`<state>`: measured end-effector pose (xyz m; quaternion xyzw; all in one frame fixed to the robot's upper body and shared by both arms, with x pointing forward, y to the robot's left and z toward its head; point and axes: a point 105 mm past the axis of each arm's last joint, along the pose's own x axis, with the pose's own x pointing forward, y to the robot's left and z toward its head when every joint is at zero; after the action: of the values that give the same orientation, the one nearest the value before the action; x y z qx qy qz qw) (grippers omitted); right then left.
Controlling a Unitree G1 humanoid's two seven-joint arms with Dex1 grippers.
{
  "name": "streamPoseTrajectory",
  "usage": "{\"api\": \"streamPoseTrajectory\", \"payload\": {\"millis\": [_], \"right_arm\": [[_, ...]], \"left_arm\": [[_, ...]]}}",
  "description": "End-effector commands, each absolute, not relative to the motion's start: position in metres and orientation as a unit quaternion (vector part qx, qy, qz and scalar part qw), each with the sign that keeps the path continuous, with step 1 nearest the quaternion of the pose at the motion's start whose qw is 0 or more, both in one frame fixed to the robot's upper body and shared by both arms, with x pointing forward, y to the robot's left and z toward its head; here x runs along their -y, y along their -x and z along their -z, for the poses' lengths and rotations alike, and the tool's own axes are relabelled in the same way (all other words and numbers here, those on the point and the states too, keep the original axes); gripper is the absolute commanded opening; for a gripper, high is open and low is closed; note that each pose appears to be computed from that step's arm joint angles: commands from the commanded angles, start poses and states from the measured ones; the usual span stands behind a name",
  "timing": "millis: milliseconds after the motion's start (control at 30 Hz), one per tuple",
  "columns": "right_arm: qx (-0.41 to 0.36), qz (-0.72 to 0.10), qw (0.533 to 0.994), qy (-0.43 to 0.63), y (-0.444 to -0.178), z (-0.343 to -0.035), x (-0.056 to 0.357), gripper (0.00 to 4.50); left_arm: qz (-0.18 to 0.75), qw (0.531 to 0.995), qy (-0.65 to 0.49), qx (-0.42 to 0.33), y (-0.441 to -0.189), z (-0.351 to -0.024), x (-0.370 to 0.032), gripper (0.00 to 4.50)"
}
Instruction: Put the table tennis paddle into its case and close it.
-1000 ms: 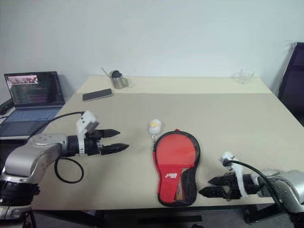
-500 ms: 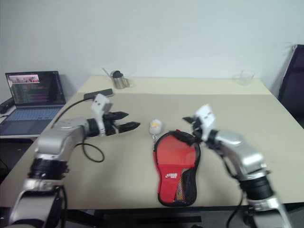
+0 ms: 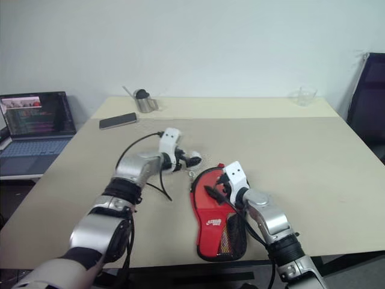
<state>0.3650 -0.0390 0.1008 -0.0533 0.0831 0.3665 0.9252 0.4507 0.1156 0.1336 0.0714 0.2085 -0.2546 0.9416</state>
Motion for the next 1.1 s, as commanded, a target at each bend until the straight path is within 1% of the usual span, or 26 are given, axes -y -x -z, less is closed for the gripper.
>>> {"api": "streamPoseTrajectory", "payload": {"millis": [33, 167, 267, 300, 367, 400, 600, 667, 733, 900, 1033, 1100], "right_arm": [[-0.073, -0.374, 0.923, 0.050, -0.361, -0.106, 0.034, 4.46], [-0.072, -0.375, 0.923, 0.055, -0.361, -0.107, 0.034, 4.46], [-0.073, -0.373, 0.923, 0.057, -0.362, -0.107, 0.035, 4.46], [-0.074, -0.372, 0.923, 0.056, -0.362, -0.106, 0.035, 4.49], [-0.076, -0.372, 0.923, 0.057, -0.361, -0.106, 0.035, 4.50], [-0.077, -0.372, 0.923, 0.056, -0.361, -0.105, 0.035, 4.50], [-0.086, -0.378, 0.920, 0.049, -0.355, -0.103, 0.035, 4.50], [-0.093, -0.382, 0.918, 0.047, -0.352, -0.102, 0.035, 4.50], [-0.097, -0.385, 0.917, 0.046, -0.350, -0.102, 0.036, 4.50], [-0.106, -0.389, 0.914, 0.046, -0.346, -0.102, 0.037, 4.50], [-0.112, -0.396, 0.910, 0.050, -0.341, -0.101, 0.037, 4.50], [-0.114, -0.399, 0.909, 0.051, -0.337, -0.101, 0.037, 4.50]], "left_arm": [[0.261, 0.940, -0.093, -0.200, -0.455, -0.136, -0.104, 4.50], [0.232, 0.941, -0.119, -0.217, -0.459, -0.123, -0.106, 4.50], [0.234, 0.938, -0.135, -0.219, -0.459, -0.118, -0.103, 4.50], [0.238, 0.939, -0.132, -0.212, -0.460, -0.120, -0.099, 4.32], [0.246, 0.939, -0.131, -0.200, -0.461, -0.126, -0.091, 3.86], [0.243, 0.941, -0.132, -0.194, -0.463, -0.130, -0.090, 3.54], [0.215, 0.946, -0.178, -0.162, -0.473, -0.150, -0.093, 1.36], [0.208, 0.946, -0.202, -0.147, -0.476, -0.157, -0.092, 0.71], [0.206, 0.942, -0.232, -0.131, -0.479, -0.165, -0.089, 0.30], [0.195, 0.908, -0.358, -0.092, -0.482, -0.175, -0.082, 0.27], [0.185, 0.880, -0.434, -0.057, -0.484, -0.183, -0.073, 0.27], [0.181, 0.854, -0.487, -0.036, -0.483, -0.185, -0.065, 0.27]]}}
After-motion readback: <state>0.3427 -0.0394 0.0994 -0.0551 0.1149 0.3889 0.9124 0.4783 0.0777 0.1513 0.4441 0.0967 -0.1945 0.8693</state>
